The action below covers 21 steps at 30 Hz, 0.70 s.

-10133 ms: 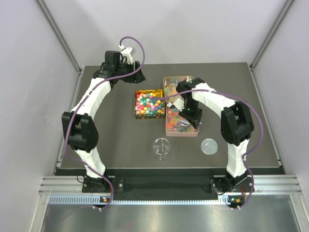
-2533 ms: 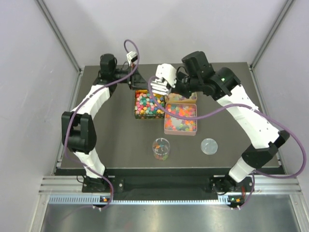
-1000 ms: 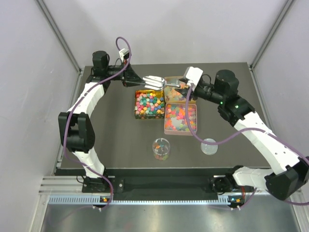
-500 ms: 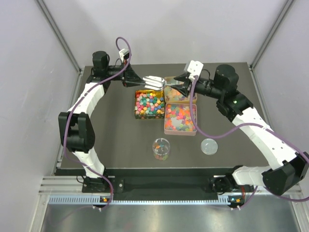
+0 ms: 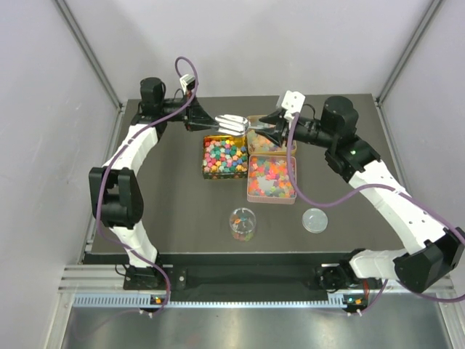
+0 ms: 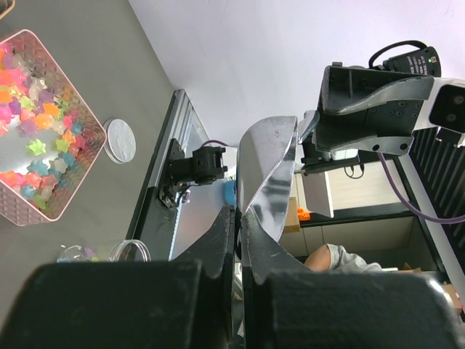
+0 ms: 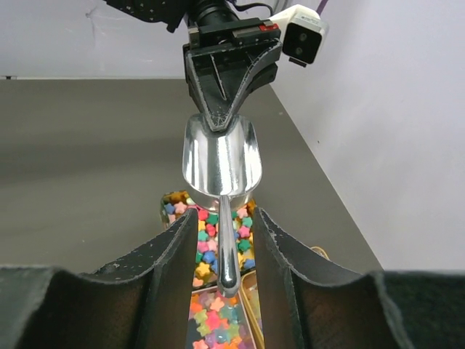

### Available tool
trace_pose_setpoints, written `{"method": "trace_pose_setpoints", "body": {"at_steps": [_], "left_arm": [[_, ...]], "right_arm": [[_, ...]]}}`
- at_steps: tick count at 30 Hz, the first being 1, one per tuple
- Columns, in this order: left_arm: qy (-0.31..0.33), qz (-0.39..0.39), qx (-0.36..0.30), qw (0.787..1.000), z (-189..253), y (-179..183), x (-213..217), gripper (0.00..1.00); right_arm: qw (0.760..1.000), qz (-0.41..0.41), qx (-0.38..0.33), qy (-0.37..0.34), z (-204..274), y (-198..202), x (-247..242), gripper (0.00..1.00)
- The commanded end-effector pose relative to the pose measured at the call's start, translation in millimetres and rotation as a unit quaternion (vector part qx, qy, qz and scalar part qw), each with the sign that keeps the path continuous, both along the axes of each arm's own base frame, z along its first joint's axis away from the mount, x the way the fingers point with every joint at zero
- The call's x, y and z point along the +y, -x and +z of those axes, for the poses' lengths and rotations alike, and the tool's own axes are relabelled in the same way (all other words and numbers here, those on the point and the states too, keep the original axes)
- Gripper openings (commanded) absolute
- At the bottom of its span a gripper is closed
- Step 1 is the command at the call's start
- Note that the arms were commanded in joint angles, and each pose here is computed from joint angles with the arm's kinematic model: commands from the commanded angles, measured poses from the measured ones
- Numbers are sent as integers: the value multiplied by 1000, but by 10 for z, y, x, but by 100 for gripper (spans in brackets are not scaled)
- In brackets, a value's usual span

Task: Pack the candies
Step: Adjust the spatula.

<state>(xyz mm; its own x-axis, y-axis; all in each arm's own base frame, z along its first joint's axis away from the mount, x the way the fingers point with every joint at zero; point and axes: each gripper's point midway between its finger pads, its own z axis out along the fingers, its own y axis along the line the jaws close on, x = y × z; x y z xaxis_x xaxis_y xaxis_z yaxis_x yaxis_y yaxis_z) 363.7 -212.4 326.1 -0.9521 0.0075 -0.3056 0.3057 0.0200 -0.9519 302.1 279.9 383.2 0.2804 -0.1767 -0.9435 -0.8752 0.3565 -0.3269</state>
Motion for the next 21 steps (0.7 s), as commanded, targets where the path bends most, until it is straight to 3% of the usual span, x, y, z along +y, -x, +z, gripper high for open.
{"method": "trace_pose_setpoints", "body": {"at_steps": [1, 21], "left_arm": [[21, -94, -19, 995, 113, 302, 111, 0], [19, -92, -17, 995, 99, 292, 121, 0]], "right_arm": [[1000, 11, -17, 2, 57, -66, 40, 37], [1000, 18, -14, -12, 102, -155, 127, 32]]}}
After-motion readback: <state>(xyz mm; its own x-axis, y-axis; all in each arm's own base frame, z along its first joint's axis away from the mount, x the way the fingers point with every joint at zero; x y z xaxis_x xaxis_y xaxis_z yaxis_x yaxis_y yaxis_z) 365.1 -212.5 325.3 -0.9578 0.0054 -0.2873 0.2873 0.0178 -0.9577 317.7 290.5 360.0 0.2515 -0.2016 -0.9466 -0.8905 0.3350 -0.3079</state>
